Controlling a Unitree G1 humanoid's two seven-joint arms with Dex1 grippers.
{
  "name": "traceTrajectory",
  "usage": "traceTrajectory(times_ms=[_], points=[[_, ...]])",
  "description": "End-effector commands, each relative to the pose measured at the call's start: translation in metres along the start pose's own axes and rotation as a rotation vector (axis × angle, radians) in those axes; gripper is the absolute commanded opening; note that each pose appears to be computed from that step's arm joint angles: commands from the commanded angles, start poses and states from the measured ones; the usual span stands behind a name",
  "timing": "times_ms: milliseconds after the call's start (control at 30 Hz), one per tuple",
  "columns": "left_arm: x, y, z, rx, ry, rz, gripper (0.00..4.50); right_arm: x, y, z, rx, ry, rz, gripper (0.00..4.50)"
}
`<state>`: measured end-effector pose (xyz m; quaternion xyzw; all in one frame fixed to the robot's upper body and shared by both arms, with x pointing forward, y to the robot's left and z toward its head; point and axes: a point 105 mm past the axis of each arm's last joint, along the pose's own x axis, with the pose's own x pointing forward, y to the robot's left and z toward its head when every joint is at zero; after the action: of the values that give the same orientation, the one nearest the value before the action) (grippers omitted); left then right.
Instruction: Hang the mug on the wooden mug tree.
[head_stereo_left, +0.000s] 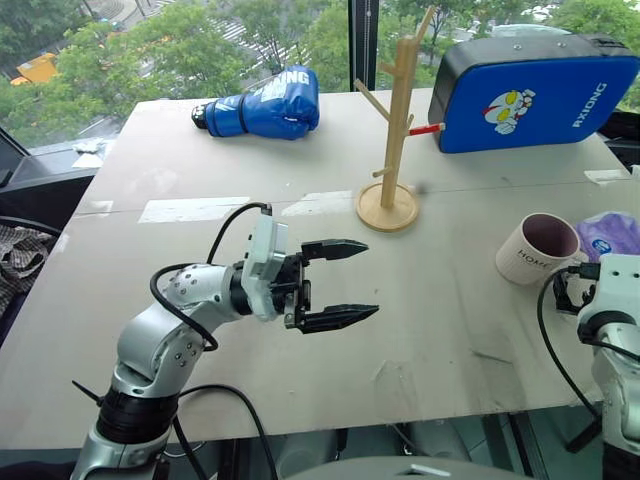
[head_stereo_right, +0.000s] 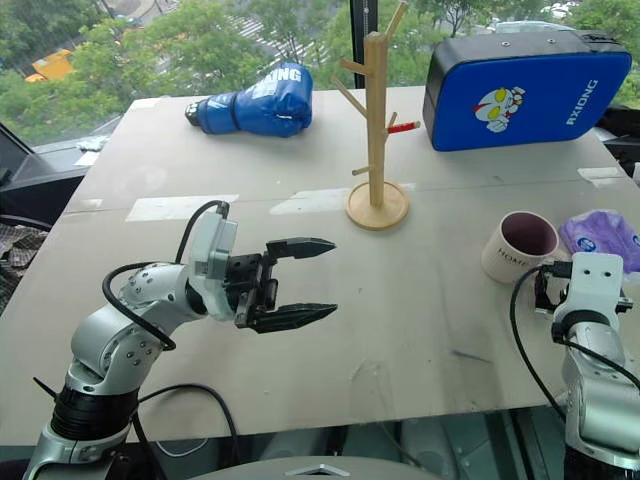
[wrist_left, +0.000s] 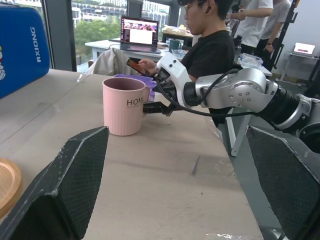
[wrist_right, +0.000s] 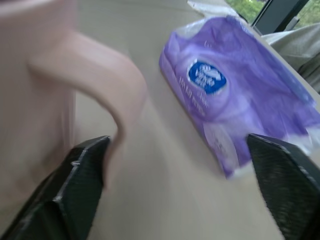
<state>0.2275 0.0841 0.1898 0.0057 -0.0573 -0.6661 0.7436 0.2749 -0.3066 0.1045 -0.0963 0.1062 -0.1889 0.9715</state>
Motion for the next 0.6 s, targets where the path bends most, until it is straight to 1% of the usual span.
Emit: traceTrajectory(times_ms=[33,67,167,200,233,267,333,467,600], points=[[0.003,-0.006,0.010,0.058,-0.017,-0.007,4.50,0.008,0.001,0.008,0.006,-0.064,0.005,2.72],[0.003,-0.007,0.010,0.060,-0.017,-0.006,4.50,0.010,0.002,0.007,0.011,-0.065,0.018,2.13],[0.004,-0.008,0.011,0.063,-0.016,0.001,4.50,0.014,0.004,0.005,0.020,-0.075,0.050,0.79],[0.003,-0.007,0.011,0.064,-0.016,0.013,4.50,0.013,0.004,0.007,0.014,-0.092,0.069,0.26],[0.002,-0.007,0.012,0.064,-0.019,0.026,4.50,0.013,0.005,0.011,0.009,-0.112,0.094,0.02],[0.001,-0.006,0.012,0.063,-0.022,0.036,4.50,0.012,0.005,0.014,0.006,-0.128,0.112,0.02],[0.000,-0.004,0.012,0.082,-0.028,0.064,4.50,0.009,0.008,0.029,-0.005,-0.194,0.181,0.02],[-0.016,0.014,0.013,0.085,-0.099,0.174,4.50,0.000,0.023,0.071,-0.032,-0.338,0.391,0.02],[-0.038,0.025,0.013,0.093,-0.135,0.271,4.50,-0.009,0.054,0.136,-0.173,-0.474,0.673,0.02]])
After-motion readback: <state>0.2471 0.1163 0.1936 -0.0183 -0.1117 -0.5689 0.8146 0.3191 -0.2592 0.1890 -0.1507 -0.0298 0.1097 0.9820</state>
